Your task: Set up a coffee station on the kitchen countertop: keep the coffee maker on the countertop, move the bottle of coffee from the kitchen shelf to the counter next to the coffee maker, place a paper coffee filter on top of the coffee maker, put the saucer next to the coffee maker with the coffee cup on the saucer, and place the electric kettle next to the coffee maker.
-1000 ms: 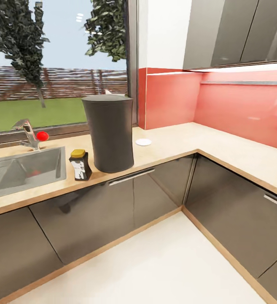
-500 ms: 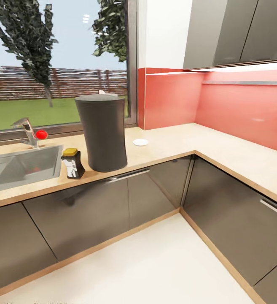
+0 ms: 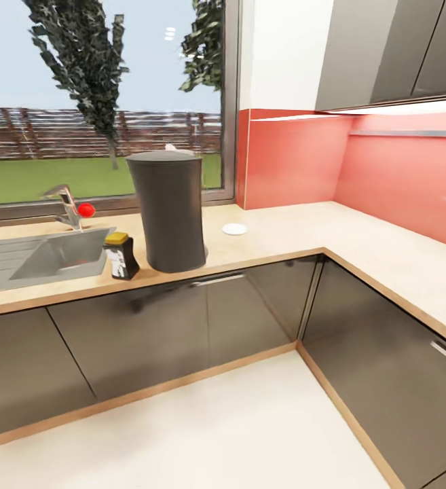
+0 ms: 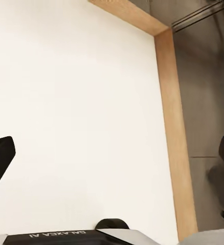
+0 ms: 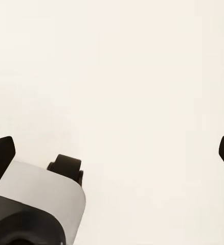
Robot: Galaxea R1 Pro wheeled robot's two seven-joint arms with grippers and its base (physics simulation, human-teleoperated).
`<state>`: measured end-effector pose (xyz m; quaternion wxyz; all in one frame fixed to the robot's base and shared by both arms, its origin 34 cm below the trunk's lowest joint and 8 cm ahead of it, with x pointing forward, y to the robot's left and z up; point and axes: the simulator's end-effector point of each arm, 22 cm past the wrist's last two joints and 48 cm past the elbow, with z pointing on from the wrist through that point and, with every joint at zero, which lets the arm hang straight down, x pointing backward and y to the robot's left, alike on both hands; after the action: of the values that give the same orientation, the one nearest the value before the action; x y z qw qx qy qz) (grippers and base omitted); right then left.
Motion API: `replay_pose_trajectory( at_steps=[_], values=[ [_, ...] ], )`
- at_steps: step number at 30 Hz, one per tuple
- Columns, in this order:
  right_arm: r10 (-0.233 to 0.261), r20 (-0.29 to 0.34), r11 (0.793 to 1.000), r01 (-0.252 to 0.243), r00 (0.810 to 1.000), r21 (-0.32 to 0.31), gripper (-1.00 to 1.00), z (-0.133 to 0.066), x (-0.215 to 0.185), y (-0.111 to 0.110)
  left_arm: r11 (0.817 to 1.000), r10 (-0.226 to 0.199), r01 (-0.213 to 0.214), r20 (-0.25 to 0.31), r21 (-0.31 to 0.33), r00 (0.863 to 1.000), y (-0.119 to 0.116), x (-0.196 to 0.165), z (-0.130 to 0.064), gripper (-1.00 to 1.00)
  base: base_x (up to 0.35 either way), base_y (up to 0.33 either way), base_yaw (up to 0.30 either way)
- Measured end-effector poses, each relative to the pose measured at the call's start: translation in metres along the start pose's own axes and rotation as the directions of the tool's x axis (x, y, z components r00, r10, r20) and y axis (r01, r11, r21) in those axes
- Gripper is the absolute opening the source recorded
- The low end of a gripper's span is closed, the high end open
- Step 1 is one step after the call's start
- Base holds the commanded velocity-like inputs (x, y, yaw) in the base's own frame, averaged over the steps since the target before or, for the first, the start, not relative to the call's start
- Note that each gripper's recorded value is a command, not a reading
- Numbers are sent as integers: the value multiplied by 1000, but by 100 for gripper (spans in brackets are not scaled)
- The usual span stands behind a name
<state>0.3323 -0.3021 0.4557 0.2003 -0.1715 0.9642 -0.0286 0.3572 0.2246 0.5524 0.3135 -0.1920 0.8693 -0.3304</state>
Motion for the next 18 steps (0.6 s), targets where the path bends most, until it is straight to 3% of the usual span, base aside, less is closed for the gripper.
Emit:
replay_pose_trajectory(
  at_steps=[5, 14, 18],
  values=[
    [-38, 0, 999, 38, 999, -11, 100, 0, 0, 3, 1000, -1, 1, 0, 0, 1000, 0, 0, 0, 100, 0, -330, 275],
    [-50, 1, 999, 50, 999, -15, 100, 0, 0, 3, 1000, -1, 1, 0, 0, 1000, 0, 0, 0, 100, 0, -330, 273],
    [-51, 1, 999, 51, 999, -16, 100, 0, 0, 4, 1000, -1, 1, 0, 0, 1000, 0, 0, 0, 100, 0, -281, 137]
  ],
)
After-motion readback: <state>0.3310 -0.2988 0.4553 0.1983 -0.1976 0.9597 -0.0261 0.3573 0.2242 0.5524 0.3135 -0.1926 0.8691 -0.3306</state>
